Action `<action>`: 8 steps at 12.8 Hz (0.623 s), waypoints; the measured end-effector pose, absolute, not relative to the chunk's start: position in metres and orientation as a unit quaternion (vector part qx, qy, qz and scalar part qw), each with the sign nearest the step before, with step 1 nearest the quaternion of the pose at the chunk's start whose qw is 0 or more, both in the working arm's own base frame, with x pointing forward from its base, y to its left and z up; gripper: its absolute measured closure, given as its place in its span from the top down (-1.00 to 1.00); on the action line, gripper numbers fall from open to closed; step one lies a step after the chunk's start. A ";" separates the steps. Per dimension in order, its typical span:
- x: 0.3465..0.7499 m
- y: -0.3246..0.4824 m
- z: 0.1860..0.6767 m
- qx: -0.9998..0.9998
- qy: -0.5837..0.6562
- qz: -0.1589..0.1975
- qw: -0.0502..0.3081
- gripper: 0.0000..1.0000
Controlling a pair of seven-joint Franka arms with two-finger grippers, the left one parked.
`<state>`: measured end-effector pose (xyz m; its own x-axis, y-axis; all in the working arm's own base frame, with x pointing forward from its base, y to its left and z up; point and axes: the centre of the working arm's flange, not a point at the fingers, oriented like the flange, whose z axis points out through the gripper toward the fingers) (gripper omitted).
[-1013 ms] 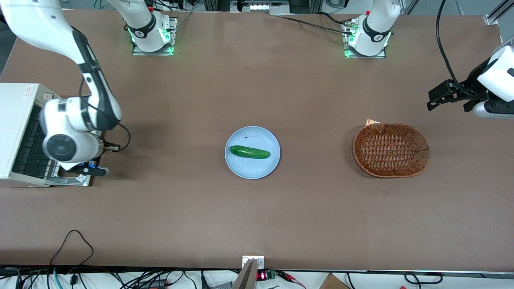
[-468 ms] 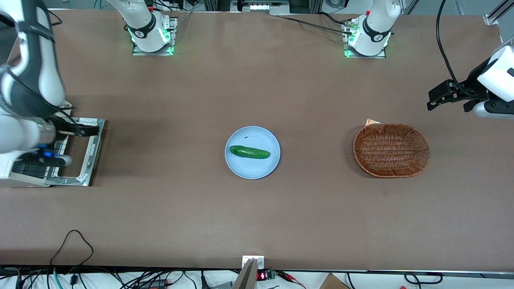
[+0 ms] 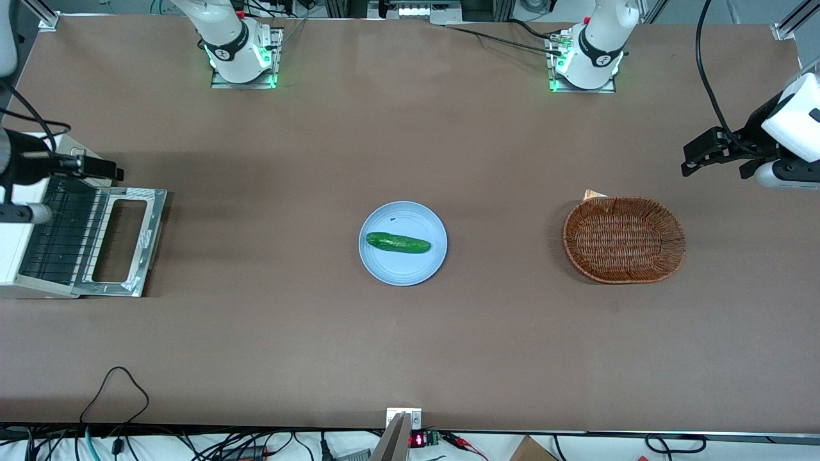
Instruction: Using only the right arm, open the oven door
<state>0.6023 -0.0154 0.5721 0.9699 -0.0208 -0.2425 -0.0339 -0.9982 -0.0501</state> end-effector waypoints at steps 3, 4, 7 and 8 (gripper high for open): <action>0.586 0.014 0.585 -0.997 -0.008 0.070 0.020 0.98; 0.578 0.025 0.583 -0.998 -0.016 0.052 0.017 0.98; 0.551 0.023 0.574 -0.999 -0.016 0.031 0.017 0.98; 0.546 0.020 0.571 -0.999 -0.018 0.032 0.018 0.98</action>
